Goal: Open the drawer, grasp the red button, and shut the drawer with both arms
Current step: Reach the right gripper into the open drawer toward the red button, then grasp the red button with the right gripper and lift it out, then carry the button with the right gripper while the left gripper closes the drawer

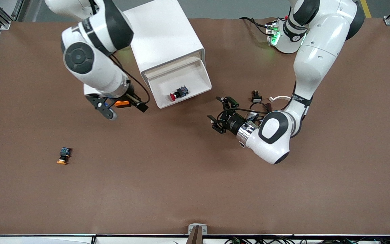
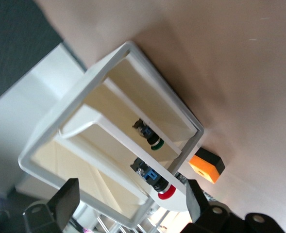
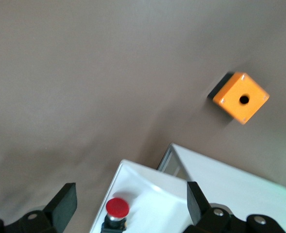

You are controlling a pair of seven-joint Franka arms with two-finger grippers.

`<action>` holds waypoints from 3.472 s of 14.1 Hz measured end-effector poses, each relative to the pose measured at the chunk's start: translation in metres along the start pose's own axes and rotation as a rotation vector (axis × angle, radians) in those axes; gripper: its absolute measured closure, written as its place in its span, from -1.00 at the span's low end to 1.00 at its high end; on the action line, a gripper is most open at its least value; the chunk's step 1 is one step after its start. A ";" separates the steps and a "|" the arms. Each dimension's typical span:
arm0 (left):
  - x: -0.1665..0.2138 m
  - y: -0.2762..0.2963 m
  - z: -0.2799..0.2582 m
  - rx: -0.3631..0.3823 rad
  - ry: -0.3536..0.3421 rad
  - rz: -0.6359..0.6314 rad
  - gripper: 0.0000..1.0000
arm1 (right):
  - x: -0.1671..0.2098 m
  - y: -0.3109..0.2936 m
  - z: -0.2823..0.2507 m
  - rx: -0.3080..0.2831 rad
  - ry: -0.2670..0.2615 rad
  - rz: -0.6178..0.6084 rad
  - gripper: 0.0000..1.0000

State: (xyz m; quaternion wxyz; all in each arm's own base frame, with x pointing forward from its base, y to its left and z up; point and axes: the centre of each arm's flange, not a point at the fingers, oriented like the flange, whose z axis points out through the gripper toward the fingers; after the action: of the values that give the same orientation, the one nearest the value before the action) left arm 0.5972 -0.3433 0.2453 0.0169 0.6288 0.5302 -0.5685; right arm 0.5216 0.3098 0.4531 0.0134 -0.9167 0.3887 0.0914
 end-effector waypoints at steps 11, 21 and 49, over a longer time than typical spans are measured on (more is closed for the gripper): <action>-0.017 -0.010 -0.087 -0.304 0.452 0.555 -0.96 | -0.119 -0.018 0.106 0.077 0.039 0.118 -1.00; -0.086 -0.038 -0.109 -0.401 0.798 0.701 -0.96 | -0.140 -0.016 0.137 0.101 0.048 0.108 -0.11; -0.149 -0.024 0.086 -0.204 1.157 0.806 -0.98 | 0.288 0.107 0.067 0.002 0.100 -0.585 0.15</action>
State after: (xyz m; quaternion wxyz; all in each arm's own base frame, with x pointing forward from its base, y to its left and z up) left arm 0.5519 -0.4831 0.3378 0.0005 0.9722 0.2307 -0.0408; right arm 0.6304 0.0367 0.3411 0.0209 -0.9932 0.1084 0.0381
